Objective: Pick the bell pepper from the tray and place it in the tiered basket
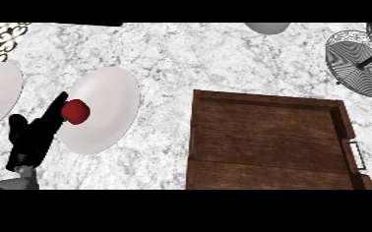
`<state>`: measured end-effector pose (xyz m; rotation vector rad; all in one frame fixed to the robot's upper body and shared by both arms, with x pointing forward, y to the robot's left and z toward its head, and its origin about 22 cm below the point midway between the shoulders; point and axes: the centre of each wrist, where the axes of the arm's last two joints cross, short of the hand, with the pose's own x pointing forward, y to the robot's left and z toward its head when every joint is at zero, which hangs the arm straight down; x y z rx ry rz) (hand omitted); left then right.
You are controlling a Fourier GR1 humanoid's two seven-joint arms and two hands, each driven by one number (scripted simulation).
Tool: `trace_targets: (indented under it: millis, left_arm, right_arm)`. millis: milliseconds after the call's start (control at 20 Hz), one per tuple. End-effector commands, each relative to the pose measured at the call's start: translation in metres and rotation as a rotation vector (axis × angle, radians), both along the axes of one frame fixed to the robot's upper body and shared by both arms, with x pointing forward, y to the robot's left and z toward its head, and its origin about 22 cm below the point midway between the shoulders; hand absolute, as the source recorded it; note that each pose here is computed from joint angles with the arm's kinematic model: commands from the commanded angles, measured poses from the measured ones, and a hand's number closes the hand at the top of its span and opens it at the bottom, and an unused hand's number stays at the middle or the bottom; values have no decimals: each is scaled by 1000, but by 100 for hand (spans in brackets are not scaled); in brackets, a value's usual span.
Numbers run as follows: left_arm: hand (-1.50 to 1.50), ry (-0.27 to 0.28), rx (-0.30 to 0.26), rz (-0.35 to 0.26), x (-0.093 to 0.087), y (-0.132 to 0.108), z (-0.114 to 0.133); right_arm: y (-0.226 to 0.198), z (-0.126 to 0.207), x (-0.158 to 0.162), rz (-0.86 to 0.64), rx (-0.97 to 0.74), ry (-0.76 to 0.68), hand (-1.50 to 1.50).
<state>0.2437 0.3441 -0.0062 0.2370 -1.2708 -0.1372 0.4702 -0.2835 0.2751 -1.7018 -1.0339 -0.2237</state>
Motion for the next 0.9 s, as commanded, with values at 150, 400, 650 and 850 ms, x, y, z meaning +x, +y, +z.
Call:
trace_targets:
  millis: [150,400,650,850]
  left_arm:
    - [0,41,-19,2,-5,-6,-5]
    - [0,15,7,0,-2,5,6]
    - [0,27,-22,0,6,-15,2]
    - [0,32,-9,26,-4,5,-2]
  right_arm:
    - [-48,-13,-7,-25,54,-97,150]
    - [-94,-49,-21,-135,-205,309,150]
    - [-105,-8,-25,-176,-267,462,150]
    - [-116,11,-32,-137,-333,571,150]
